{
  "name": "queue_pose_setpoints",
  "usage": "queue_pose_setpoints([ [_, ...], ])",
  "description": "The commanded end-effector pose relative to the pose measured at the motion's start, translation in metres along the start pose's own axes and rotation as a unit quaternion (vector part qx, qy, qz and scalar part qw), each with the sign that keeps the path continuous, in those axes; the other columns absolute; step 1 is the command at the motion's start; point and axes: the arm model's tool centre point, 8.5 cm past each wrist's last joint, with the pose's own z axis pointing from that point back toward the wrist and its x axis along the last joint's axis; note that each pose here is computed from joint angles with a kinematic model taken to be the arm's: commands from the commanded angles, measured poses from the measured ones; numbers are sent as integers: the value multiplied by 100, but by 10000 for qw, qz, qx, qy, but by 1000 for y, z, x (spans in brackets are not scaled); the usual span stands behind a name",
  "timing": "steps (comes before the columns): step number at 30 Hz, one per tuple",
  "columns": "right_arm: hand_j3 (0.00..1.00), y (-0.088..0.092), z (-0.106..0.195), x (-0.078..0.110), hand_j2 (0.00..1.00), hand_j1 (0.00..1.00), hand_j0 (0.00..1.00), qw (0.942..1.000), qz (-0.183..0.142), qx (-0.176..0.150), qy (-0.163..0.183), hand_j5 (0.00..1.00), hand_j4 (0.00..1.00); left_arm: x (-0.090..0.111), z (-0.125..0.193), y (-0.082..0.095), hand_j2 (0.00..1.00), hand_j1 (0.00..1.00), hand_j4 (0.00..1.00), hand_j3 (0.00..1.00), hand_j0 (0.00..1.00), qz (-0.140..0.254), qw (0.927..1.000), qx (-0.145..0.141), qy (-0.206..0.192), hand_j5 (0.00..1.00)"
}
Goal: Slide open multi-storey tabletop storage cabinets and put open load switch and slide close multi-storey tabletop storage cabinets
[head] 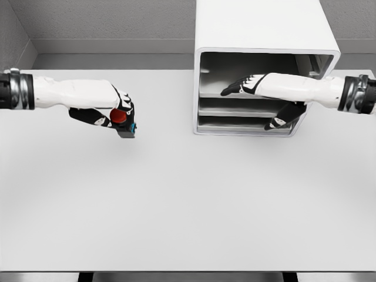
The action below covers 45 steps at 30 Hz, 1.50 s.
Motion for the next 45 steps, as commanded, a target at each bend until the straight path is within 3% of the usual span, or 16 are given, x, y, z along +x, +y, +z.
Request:
queue_pose_setpoints([
  [1, 100, -2, 1, -6, 100, 100, 100, 9999, -44, -28, 96, 100, 100, -1, 3, -1, 41, 41, 41, 41, 41, 34, 10000, 1, 33, 41],
  [6, 100, -4, -5, -14, 100, 100, 100, 9999, -73, -13, 147, 100, 100, -2, 2, -1, 41, 41, 41, 41, 41, 40, 10000, 3, 39, 41],
  [17, 100, 11, -13, -15, 100, 100, 100, 9998, -162, 84, 98, 100, 100, -1, 2, 2, 41, 41, 41, 41, 41, 16, 10000, 25, 19, 41],
  [24, 100, 6, -20, -35, 100, 100, 100, 9992, -164, 19, 375, 100, 100, 0, 2, 3, 41, 41, 41, 41, 41, 11, 10000, 39, 10, 41],
  [36, 100, 27, -23, -31, 100, 100, 100, 9994, -157, 215, 215, 100, 100, 10, -2, 11, 41, 41, 41, 41, 41, -110, 9998, 73, -136, 41],
  [45, 100, 29, -18, -19, 100, 100, 100, 9996, -125, 235, 65, 100, 100, 15, 0, 20, 38, 38, 38, 38, 38, -259, 9995, 55, -170, 38],
])
